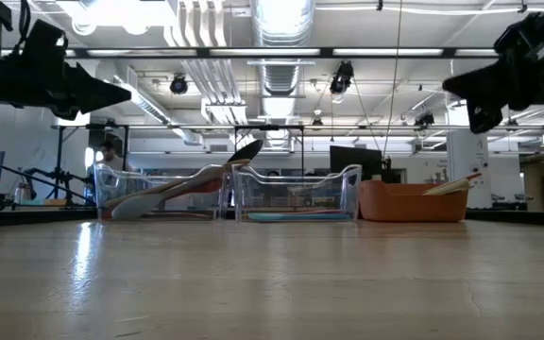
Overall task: Pick & Place Kitchen Items
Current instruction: Return to Home Position
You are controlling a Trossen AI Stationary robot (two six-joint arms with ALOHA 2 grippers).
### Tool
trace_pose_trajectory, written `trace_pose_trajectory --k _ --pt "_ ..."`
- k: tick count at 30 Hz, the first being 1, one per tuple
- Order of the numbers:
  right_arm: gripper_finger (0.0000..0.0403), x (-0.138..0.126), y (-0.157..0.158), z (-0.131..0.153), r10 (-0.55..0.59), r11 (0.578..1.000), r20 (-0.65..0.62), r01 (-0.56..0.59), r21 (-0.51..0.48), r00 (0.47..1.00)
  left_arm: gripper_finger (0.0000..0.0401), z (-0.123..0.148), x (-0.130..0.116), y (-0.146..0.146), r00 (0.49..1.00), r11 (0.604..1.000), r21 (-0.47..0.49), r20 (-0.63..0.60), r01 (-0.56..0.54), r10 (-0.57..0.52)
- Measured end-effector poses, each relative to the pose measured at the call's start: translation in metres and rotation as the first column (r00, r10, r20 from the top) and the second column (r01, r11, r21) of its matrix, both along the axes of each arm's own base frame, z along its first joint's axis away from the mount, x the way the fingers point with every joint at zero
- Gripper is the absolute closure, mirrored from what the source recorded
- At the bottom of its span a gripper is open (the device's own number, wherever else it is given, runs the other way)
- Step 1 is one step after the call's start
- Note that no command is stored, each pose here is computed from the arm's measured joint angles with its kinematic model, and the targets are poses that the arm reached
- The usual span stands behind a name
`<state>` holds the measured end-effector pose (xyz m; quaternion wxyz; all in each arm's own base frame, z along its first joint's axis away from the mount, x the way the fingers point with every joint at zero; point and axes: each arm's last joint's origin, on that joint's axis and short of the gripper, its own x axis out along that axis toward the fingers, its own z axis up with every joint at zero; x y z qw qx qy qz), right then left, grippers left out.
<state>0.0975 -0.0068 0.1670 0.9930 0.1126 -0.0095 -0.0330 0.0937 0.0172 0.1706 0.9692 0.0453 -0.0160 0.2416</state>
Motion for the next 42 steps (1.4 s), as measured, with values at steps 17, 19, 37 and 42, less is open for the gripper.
trace_pose_trajectory --k 17,19,37,42 --pt "0.0394 -0.004 -0.020 0.000 -0.230 0.973 0.003 0.230 -0.001 0.973 0.0367 0.000 -0.001 0.004 0.999 0.999 0.000 0.000 -0.039 0.039" --pt "0.0394 -0.003 -0.020 0.000 -0.230 0.973 -0.005 0.230 -0.001 0.973 0.0369 -0.001 0.000 0.004 0.999 0.999 0.000 -0.005 -0.039 0.039" --pt "0.0394 -0.003 -0.020 0.000 -0.230 0.973 -0.004 0.230 -0.001 0.973 0.0366 -0.001 0.000 0.004 0.999 0.999 0.000 -0.010 -0.039 0.039" --pt "0.0394 -0.003 -0.020 0.000 -0.230 0.973 -0.004 0.230 -0.001 0.973 0.0369 -0.001 0.000 0.004 0.999 0.999 0.000 -0.010 -0.039 0.039"
